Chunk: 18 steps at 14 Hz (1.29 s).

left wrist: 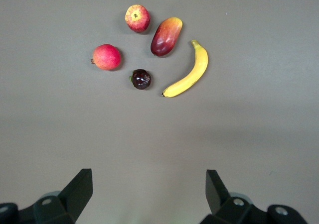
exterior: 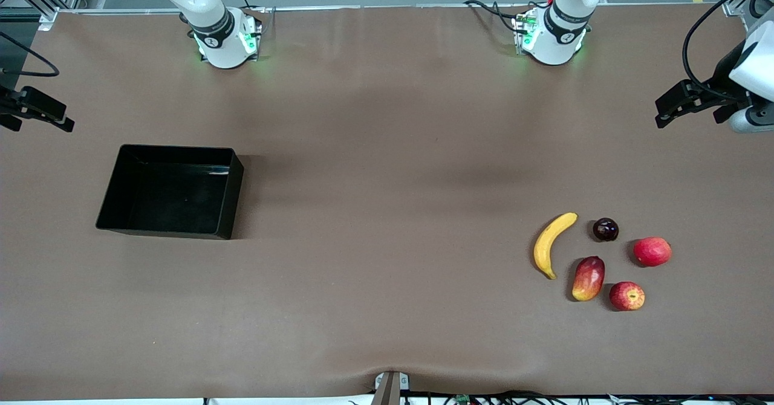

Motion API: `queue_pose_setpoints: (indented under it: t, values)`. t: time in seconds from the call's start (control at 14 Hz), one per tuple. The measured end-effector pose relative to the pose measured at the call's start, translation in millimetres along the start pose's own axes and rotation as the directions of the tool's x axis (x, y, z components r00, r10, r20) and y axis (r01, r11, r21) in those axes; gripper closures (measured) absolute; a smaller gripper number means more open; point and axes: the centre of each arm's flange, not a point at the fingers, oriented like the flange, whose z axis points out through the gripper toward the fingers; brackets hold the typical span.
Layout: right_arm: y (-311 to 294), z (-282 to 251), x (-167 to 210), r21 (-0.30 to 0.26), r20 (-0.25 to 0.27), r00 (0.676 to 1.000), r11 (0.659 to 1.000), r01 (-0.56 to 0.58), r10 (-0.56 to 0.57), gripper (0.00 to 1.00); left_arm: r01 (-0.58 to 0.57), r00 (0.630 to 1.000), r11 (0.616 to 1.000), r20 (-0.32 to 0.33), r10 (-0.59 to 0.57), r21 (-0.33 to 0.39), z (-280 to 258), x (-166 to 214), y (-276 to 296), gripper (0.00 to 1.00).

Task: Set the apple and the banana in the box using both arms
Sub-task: 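Move the left gripper toward the fruit while the right gripper approaches the box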

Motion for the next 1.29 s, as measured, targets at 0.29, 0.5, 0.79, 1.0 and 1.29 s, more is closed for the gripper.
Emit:
queue_pose_setpoints:
  t: [0.29, 0.5, 0.79, 1.0, 1.29]
  values:
    - [0, 0, 0, 0.000, 0.001, 1.000, 1.000, 0.000, 0.000, 0.00, -0.002, 1.000, 1.000, 0.000, 0.002, 0.000, 0, 0, 1, 0.00]
    - [2, 2, 1, 0.001, 0.003, 1.000, 1.000, -0.005, 0.005, 0.00, -0.001, 1.000, 1.000, 0.003, 0.001, 0.000, 2, 1, 1, 0.00]
    - [7, 8, 4, 0.015, 0.014, 1.000, 1.000, -0.018, 0.018, 0.00, -0.001, 1.000, 1.000, 0.029, 0.001, 0.000, 16, 9, 0, 0.00]
    - [15, 14, 7, 0.037, 0.024, 0.999, 0.999, -0.038, 0.037, 0.00, 0.000, 0.999, 1.000, 0.042, 0.000, -0.005, 41, 27, 1, 0.00]
    - [36, 39, 20, 0.086, 0.060, 0.995, 0.993, -0.087, 0.082, 0.00, -0.047, 0.999, 0.999, -0.005, 0.047, -0.024, 82, 65, -10, 0.00]
